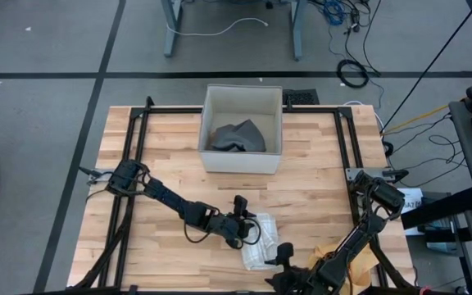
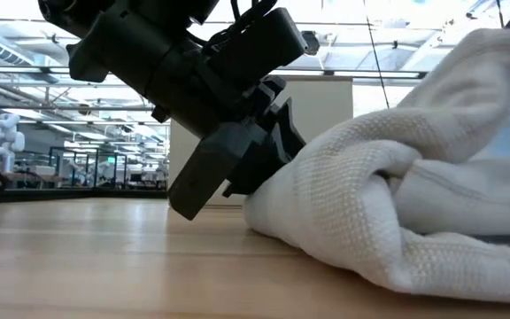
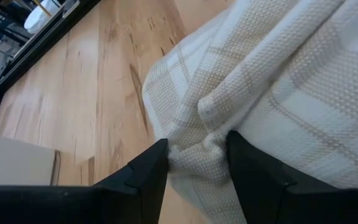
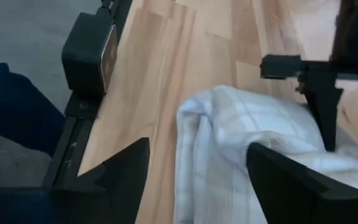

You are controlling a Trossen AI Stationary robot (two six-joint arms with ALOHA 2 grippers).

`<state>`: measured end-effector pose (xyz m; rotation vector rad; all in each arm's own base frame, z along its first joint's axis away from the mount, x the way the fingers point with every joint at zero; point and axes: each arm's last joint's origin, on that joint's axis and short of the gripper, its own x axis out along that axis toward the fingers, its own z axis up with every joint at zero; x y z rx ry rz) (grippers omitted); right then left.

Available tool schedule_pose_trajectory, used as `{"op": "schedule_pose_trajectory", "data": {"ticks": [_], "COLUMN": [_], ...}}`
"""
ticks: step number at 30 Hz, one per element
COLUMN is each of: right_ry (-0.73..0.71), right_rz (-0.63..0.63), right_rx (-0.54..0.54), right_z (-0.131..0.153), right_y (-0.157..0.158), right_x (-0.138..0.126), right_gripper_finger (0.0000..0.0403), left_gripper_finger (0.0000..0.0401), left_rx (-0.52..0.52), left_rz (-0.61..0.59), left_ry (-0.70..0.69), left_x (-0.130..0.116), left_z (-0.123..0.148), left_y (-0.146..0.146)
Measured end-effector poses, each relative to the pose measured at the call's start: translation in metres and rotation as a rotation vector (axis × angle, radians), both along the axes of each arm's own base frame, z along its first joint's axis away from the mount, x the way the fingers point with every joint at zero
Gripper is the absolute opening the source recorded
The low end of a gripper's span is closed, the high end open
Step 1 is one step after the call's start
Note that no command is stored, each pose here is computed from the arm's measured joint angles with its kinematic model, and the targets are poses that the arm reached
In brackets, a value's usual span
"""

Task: Fold towel
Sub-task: Fold the white patterned towel, then put the folded white patterned towel into the laundry organizer

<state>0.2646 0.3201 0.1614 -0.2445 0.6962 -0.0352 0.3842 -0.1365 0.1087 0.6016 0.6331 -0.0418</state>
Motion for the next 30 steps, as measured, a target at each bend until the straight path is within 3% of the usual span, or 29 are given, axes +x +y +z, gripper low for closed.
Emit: {"op": "schedule_pose_trajectory", "data": {"ticks": [7,13,20,25,30], "right_ry": [-0.027,-0.102,-0.103,-0.01,0.058], "right_rz": [-0.006,0.055,0.138,0.183,0.144], "right_rx": [0.063,-0.008,-0.153,-0.147,-0.168], "right_z": [0.015,0.026,0.016,0.0,-0.007], "right_y": [0.008,0.016,0.004,-0.011,-0.022], "right_x": [-0.016,-0.014,0.019,0.041,0.044], "right_gripper_finger": [0.0236,0.0227,0.023,0.023,0.0231], "left_gripper_finger": [0.0174,0.0174,0.0174,0.0174,0.0174], "left_rx": [0.0,-0.003,-0.004,-0.005,-0.006], "left_rz": [0.0,-0.001,-0.006,-0.007,-0.01], "left_ry": [0.004,0.005,0.002,0.002,0.003], "left_x": [0.0,0.0,0.0,0.0,0.0], "left_z": [-0.001,-0.001,-0.001,-0.001,-0.001], "left_y": [0.0,0.0,0.0,0.0,0.0]}}
